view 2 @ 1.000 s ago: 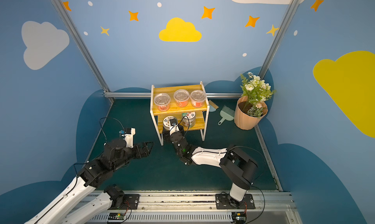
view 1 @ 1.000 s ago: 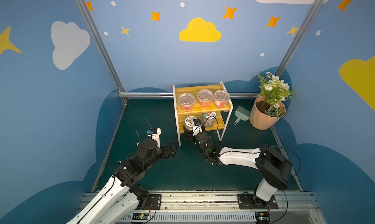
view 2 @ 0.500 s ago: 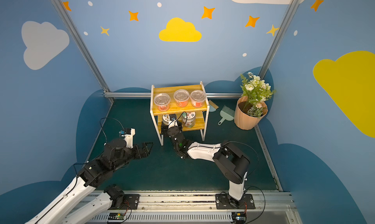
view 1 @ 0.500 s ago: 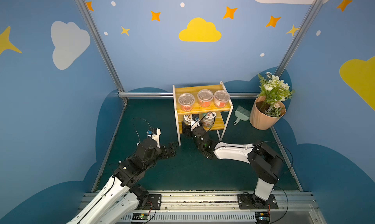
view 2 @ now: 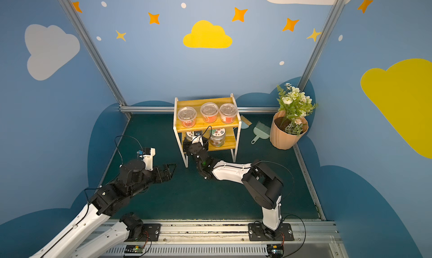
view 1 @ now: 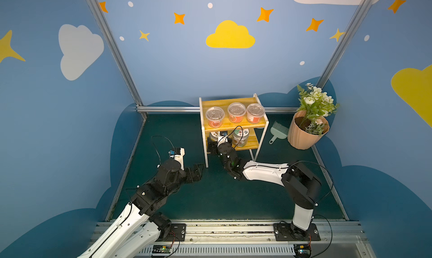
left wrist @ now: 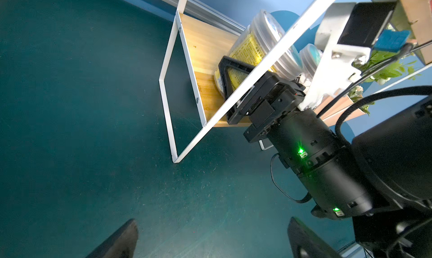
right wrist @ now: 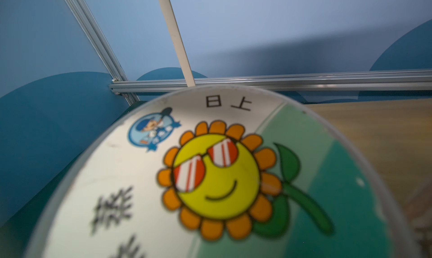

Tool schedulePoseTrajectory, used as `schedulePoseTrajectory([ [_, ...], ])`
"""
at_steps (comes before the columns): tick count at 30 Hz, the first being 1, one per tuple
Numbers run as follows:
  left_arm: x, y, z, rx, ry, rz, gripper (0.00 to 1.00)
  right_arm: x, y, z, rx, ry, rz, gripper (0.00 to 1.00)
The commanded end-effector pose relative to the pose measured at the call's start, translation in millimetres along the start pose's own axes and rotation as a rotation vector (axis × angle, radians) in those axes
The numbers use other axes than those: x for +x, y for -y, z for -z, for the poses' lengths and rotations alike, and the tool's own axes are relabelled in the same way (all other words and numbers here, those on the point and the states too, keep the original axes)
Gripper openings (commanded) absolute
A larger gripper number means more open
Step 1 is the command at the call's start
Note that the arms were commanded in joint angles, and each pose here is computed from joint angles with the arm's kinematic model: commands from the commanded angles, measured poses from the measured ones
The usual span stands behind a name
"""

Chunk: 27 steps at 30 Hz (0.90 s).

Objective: Place the seed container on the shelf
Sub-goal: Place the seed jar on the shelf.

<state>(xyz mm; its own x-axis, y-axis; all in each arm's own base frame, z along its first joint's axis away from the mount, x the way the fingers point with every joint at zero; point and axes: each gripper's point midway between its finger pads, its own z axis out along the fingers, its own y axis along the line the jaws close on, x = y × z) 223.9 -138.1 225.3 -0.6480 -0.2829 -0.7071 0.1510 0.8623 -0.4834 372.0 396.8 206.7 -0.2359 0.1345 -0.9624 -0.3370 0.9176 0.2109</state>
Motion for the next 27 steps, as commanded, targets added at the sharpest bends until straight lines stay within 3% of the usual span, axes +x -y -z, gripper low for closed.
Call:
schedulePoseTrajectory([
  [1, 2.6, -2.4, 0.3, -0.002, -0.005, -0.01, 1.0, 10.5, 8.2, -2.7, 0.045, -0.047, -0.007, 0.92],
  [27, 4.7, -0.2, 9.5, 0.02, -0.012, 0.027, 1.0, 10.2, 5.7, 48.4, 0.083, -0.046, -0.061, 0.95],
])
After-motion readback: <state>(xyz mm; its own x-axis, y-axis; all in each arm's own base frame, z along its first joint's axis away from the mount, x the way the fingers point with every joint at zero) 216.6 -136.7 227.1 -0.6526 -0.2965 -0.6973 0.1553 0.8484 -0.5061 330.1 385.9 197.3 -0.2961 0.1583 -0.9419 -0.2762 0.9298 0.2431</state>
